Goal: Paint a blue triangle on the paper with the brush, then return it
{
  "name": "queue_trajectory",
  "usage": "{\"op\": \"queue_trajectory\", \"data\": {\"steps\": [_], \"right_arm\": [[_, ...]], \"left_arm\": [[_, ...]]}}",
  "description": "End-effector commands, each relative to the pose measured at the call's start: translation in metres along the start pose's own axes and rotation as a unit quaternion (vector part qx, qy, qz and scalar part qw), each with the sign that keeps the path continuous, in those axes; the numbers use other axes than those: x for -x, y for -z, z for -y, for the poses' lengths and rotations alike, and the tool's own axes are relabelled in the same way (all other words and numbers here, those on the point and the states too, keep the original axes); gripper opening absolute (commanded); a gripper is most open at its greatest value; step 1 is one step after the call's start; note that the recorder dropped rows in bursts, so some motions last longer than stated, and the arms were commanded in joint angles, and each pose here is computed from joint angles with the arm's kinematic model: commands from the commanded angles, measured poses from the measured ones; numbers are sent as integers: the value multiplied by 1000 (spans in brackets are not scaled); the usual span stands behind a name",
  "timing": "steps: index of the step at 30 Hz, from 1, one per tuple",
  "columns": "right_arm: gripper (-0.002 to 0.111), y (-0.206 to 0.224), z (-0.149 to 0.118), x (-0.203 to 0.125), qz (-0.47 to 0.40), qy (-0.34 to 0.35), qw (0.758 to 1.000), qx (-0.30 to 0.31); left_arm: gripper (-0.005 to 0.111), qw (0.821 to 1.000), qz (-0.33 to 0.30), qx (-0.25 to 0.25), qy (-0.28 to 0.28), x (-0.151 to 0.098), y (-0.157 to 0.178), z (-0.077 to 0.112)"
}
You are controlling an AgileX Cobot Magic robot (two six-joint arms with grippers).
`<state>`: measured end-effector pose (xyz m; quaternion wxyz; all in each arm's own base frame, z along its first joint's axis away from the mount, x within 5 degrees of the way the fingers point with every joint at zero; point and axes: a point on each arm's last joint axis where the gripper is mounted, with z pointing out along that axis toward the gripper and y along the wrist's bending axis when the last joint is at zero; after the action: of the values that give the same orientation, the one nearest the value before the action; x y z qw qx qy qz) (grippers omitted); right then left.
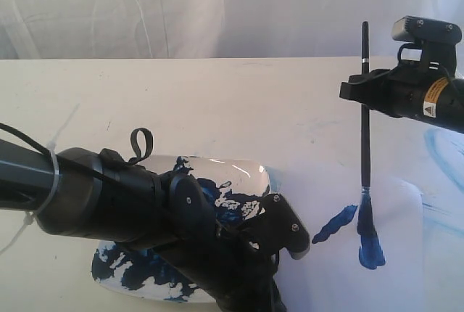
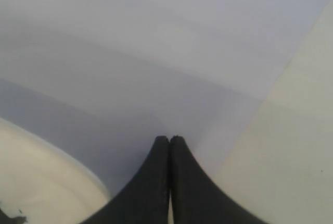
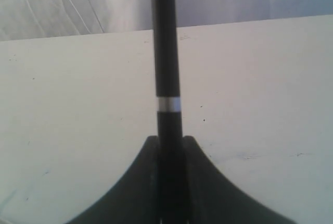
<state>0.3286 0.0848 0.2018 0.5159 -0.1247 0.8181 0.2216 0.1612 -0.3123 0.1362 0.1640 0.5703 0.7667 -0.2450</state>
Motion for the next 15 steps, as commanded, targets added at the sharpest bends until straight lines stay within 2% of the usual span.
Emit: {"op": "queue_trajectory", "data": {"steps": [1,15], "right_arm": [[0,-1,3,0,8,-4,1000,-3],[0,-1,3,4,32,15,999,-5]], "left_arm": [[0,1000,-13,-9,1,-6,-3,2],[0,1000,-13,-9,1,-6,-3,2]]}}
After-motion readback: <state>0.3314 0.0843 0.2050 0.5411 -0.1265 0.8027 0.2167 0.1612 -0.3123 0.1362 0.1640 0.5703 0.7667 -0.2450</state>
